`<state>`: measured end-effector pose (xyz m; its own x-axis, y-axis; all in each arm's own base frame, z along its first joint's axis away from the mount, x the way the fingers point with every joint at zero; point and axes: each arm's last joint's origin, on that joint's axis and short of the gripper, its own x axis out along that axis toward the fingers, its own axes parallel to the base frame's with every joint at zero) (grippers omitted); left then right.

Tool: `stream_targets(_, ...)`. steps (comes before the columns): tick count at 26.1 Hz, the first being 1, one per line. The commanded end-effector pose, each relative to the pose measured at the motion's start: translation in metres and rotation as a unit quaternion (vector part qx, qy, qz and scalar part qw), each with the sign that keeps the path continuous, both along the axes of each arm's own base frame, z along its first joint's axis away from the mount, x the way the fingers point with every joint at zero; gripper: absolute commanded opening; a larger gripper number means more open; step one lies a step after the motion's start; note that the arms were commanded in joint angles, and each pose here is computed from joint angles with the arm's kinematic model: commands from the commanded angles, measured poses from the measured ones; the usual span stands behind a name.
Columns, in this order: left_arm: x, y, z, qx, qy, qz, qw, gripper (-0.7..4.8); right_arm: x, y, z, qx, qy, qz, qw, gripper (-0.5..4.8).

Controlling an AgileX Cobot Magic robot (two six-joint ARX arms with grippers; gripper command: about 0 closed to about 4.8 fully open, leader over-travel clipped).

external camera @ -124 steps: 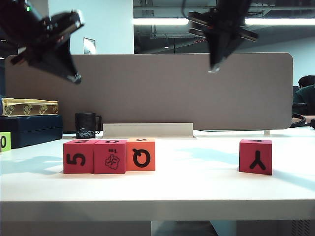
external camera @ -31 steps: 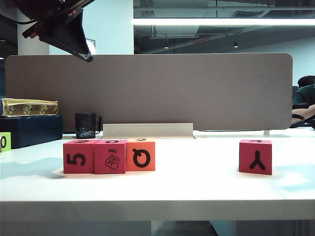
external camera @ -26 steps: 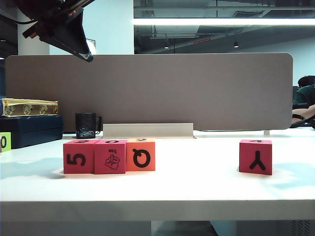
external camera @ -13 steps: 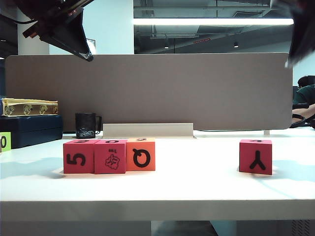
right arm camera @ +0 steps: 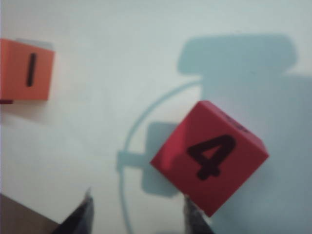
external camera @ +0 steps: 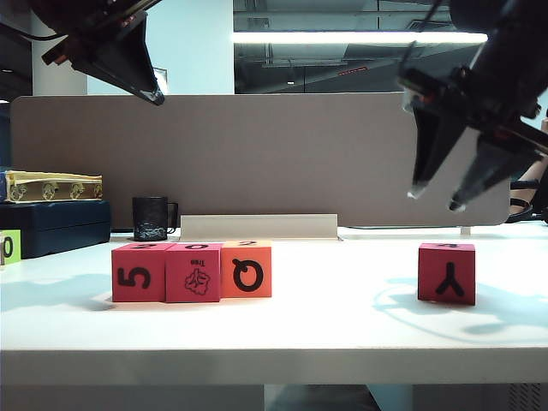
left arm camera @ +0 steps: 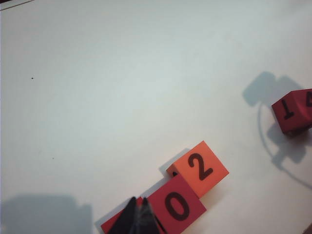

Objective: Select the appropriate blocks from the scattered letter blocks on the table and arrange them in a row to spell out "2024".

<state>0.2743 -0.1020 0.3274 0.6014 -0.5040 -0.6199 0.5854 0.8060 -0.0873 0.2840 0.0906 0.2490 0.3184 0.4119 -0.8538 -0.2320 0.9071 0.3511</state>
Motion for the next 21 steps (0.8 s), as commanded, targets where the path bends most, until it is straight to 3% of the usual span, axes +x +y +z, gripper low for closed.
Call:
stream_targets(1,0.0,0.0,0.001,-0.001,-0.005,-0.004,1.0,-0.06,0.003,0.001,-0.002,-0.004,0.0,-0.006,1.0,2.88)
stream_targets(5,0.0,0.0,0.002,-0.002,-0.008,-0.004,1.0,-0.06,0.003,0.0,-0.003,-0.023,-0.002,-0.016,1.0,3.97)
stream_targets(11,0.0,0.0,0.002,-0.003,-0.011,-0.004,1.0,-0.06,0.003,-0.004,-0.004,-0.082,-0.01,-0.046,0.996,4.0)
stream_targets(21,0.002,-0.001,0.004,-0.006,-0.023,-0.004,1.0,-0.06,0.014,0.002,-0.031,-0.053,0.056,-0.081,0.994,4.01)
